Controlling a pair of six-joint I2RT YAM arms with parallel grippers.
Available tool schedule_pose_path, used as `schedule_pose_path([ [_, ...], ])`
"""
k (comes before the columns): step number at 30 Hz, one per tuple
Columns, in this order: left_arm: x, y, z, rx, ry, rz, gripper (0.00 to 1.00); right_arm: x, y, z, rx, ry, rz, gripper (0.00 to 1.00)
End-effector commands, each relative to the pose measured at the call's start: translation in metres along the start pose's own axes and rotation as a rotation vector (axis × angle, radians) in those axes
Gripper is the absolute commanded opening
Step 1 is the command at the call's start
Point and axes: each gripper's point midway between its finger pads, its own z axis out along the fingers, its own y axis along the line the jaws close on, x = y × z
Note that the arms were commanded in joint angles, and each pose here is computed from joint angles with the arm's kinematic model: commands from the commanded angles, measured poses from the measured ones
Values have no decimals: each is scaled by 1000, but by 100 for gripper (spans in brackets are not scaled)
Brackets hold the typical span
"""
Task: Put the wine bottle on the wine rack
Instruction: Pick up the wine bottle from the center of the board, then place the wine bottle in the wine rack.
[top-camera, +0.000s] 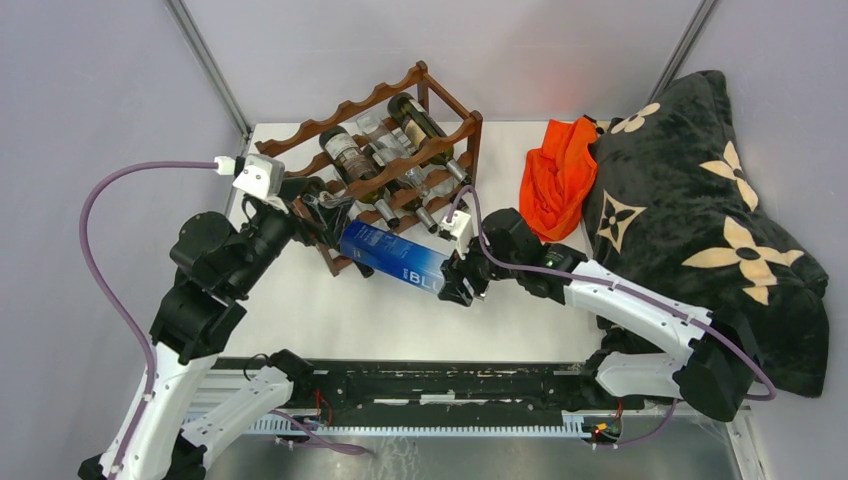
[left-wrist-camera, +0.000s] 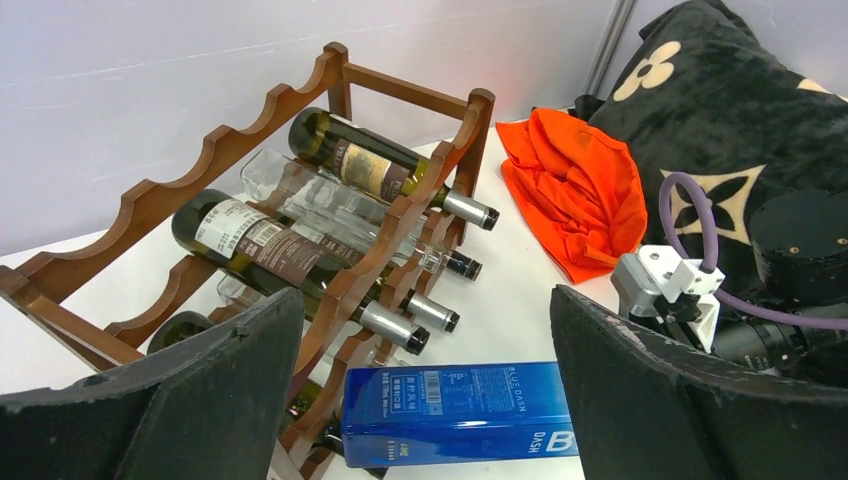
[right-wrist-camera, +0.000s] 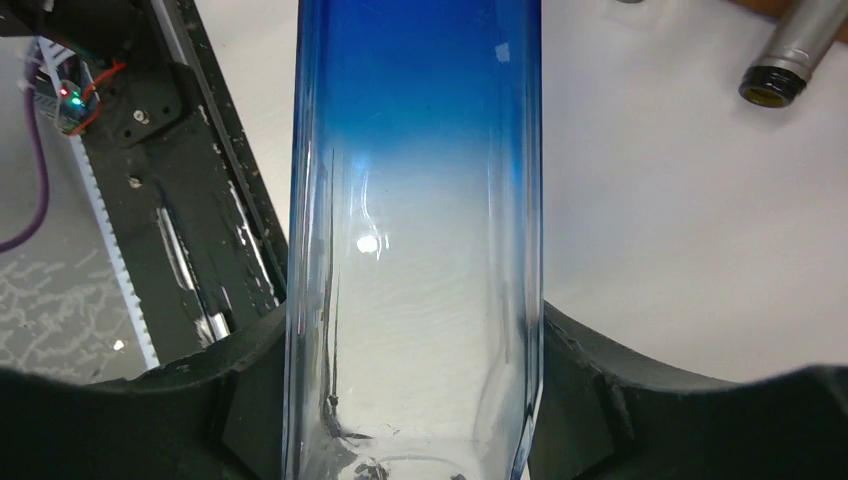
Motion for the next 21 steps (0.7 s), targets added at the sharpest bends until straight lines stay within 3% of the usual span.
schedule_pose_path([
  [1, -13, -4, -3, 15, -63, -33, 97, -107, 21, -19, -13, -377, -53, 0],
  [5, -13, -3, -7, 14, -62, -26, 97, -115, 14, -10, 55, -385, 40, 0],
  [12, -13, -2, -14, 10, -63, -12, 97, -138, 18, -6, 39, -471, 63, 0],
  [21, -14, -2, -19, 13, -75, -7, 97, -152, 19, 10, 49, -485, 117, 0],
])
